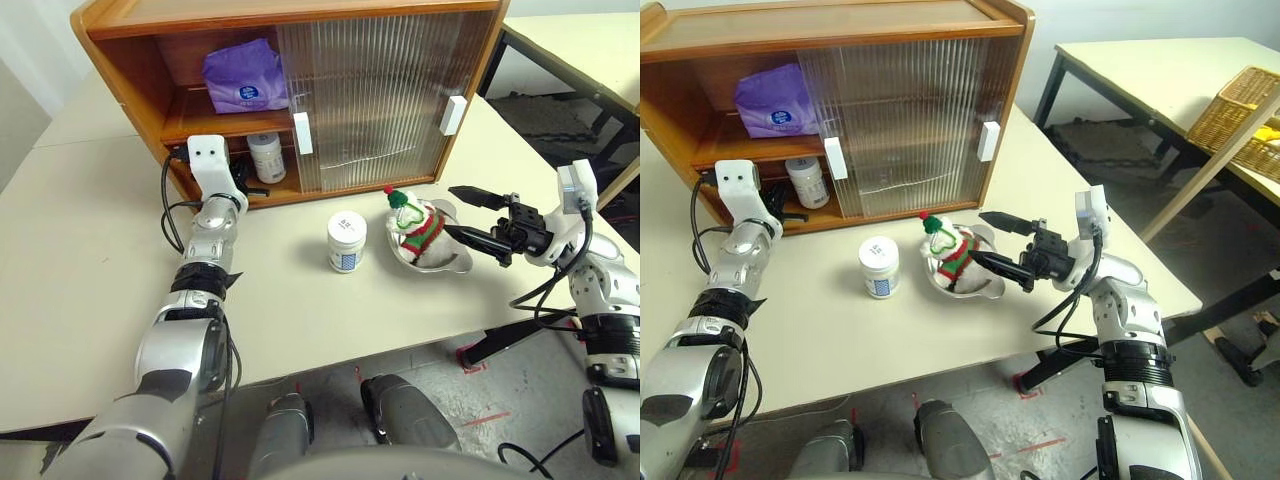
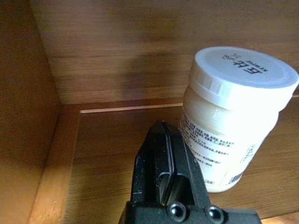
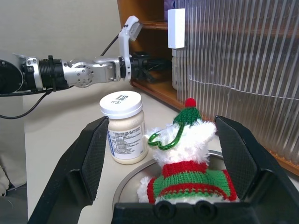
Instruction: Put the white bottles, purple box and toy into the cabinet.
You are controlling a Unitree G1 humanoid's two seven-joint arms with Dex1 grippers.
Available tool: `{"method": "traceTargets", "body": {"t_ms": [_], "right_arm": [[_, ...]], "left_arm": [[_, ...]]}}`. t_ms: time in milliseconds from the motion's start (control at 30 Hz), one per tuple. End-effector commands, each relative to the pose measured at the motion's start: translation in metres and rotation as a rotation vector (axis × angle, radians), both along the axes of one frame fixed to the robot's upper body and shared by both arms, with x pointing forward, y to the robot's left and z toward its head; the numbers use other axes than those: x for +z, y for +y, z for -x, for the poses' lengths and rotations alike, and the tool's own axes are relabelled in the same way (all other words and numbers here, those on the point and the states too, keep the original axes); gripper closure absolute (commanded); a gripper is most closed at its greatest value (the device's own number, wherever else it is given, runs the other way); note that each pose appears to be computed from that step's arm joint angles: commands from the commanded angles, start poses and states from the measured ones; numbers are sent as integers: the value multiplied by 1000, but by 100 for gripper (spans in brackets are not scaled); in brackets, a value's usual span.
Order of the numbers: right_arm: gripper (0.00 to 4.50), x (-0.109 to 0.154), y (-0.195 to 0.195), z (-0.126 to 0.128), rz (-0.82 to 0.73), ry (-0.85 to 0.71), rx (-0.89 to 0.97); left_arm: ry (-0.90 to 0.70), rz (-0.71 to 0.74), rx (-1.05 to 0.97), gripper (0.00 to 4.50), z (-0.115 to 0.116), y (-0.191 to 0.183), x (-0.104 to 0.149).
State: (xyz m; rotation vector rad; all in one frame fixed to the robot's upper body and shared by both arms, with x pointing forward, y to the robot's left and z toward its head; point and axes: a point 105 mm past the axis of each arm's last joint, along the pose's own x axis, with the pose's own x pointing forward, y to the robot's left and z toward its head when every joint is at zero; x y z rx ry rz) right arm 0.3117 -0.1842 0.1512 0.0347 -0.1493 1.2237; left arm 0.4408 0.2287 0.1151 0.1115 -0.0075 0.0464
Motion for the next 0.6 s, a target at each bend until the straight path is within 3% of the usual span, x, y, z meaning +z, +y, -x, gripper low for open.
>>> {"method": "traceTargets", "body": {"t_ms": [33, 600], "right_arm": [[0, 0, -2, 2, 16, -9, -7], [0, 0, -6, 6, 19, -11, -20]], "left_arm": [[26, -25, -23, 446, -3, -1, -3], [38, -19, -191, 446, -10, -32, -2]]}}
